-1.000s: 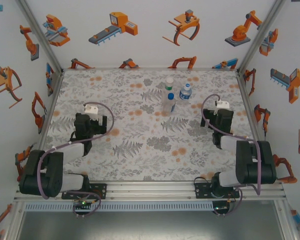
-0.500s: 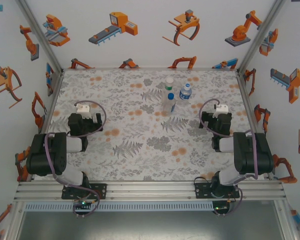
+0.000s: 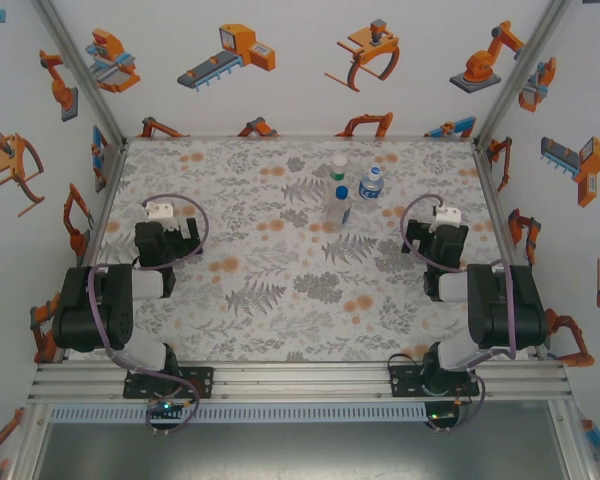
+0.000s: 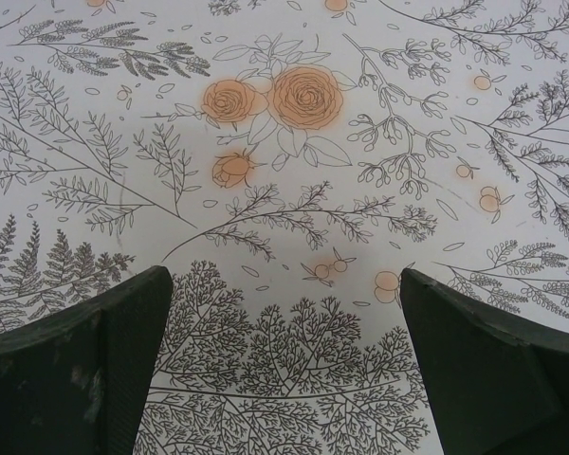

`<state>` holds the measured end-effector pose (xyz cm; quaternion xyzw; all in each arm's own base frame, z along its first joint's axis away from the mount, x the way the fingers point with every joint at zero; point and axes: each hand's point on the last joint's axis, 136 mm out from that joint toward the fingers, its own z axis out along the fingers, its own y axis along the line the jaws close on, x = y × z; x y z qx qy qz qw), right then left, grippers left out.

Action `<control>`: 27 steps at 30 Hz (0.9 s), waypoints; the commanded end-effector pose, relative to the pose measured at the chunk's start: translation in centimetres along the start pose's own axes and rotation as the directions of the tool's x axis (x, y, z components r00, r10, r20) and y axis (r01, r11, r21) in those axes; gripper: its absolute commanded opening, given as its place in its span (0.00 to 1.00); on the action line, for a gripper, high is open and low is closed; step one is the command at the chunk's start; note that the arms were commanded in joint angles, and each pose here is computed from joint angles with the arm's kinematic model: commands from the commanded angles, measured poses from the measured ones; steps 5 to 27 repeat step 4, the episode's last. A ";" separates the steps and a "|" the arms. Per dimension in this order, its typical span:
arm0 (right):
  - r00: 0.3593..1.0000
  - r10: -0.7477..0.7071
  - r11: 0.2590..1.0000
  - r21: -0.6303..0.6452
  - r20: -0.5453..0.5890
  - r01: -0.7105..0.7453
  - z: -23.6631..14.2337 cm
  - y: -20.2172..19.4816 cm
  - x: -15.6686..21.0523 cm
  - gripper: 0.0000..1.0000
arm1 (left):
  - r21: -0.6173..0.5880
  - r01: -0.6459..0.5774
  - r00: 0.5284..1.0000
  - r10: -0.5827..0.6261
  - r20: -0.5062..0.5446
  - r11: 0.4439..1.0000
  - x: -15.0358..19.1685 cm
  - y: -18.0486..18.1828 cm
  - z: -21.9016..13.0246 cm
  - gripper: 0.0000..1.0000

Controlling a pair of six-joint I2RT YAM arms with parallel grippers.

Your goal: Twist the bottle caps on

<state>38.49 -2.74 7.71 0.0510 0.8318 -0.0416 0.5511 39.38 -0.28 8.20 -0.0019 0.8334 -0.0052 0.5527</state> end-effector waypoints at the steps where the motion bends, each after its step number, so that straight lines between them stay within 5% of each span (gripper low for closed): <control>1: 0.999 0.011 1.000 0.004 0.032 -0.011 0.3 -0.1 -1.4 0.99 | -0.001 0.015 1.000 -0.015 0.017 1.000 -0.8 -0.1 0.1 0.97; 27: 0.999 0.009 1.000 0.004 0.034 -0.009 0.2 -0.1 -1.4 0.99 | -0.001 0.014 1.000 -0.014 0.015 1.000 -0.7 -0.1 0.1 0.97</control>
